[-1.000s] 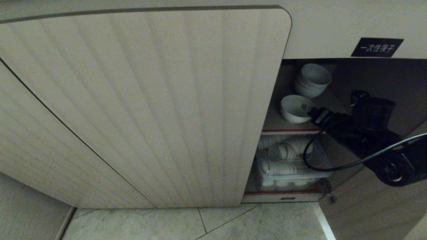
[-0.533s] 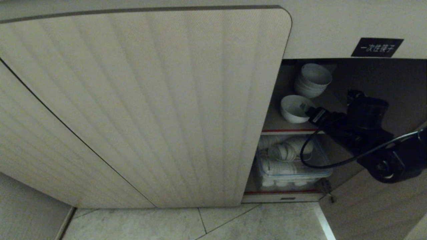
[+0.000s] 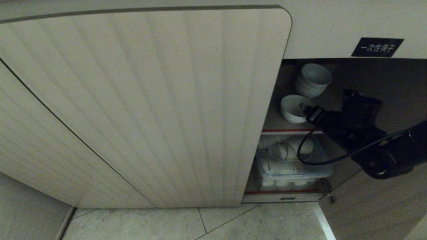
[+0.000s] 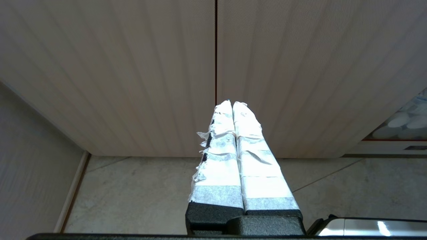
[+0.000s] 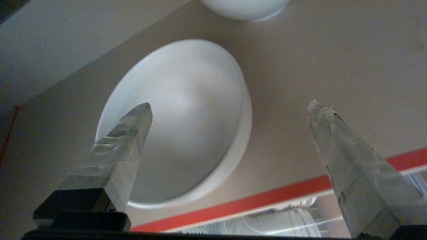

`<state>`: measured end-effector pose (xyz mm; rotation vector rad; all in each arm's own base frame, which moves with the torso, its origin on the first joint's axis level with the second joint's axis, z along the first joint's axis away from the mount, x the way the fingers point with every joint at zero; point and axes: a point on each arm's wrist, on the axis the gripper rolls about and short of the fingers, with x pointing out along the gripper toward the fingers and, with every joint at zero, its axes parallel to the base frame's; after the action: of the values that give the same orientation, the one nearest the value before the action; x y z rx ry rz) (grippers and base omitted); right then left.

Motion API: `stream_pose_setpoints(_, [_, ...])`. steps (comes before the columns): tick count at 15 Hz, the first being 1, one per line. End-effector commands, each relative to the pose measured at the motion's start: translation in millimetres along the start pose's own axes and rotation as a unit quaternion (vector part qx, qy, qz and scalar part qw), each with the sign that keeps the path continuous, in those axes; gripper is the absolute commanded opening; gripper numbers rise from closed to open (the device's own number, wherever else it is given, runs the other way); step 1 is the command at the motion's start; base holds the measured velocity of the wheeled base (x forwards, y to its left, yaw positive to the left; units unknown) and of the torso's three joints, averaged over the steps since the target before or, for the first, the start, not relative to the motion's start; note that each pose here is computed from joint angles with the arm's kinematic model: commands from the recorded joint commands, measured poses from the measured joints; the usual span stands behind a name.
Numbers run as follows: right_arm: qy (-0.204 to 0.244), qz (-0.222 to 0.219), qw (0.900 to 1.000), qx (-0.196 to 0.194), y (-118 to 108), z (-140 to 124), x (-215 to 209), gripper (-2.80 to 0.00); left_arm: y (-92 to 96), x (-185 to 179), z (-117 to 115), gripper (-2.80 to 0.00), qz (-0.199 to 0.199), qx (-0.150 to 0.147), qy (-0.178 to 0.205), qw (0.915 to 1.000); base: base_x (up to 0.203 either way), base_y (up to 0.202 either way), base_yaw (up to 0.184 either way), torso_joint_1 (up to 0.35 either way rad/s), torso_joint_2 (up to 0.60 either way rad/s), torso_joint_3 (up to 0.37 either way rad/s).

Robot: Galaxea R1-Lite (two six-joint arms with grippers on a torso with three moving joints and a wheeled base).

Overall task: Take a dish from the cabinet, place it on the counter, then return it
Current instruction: Take the bowl from the cabinet

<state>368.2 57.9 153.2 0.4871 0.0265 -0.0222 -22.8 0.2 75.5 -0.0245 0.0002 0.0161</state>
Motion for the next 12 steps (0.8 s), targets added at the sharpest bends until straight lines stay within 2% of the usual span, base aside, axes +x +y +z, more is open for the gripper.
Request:
stream_pose_setpoints(1, [-0.009, 0.005, 1.0, 0.004, 2.9, 3.6, 3.7, 0.0, 0.0, 0.0, 0.0, -2.8, 0.0, 0.0, 0.0, 1.0, 0.0, 0.0, 0.0, 0.0, 0.0, 0.0])
stream_pose_setpoints(6, [0.017, -0.008, 1.0, 0.005, 0.4, -1.7, 5.3, 0.0, 0.0, 0.0, 0.0, -2.8, 0.0, -0.001, 0.0, 1.0, 0.0, 0.0, 0.0, 0.0, 0.0, 0.0])
stream_pose_setpoints(12, [0.034, -0.019, 0.999, 0.024, 5.1, 4.7, 14.2, 0.0, 0.0, 0.0, 0.0, -2.8, 0.0, 0.0, 0.0, 1.0, 0.0, 0.0, 0.0, 0.0, 0.0, 0.0])
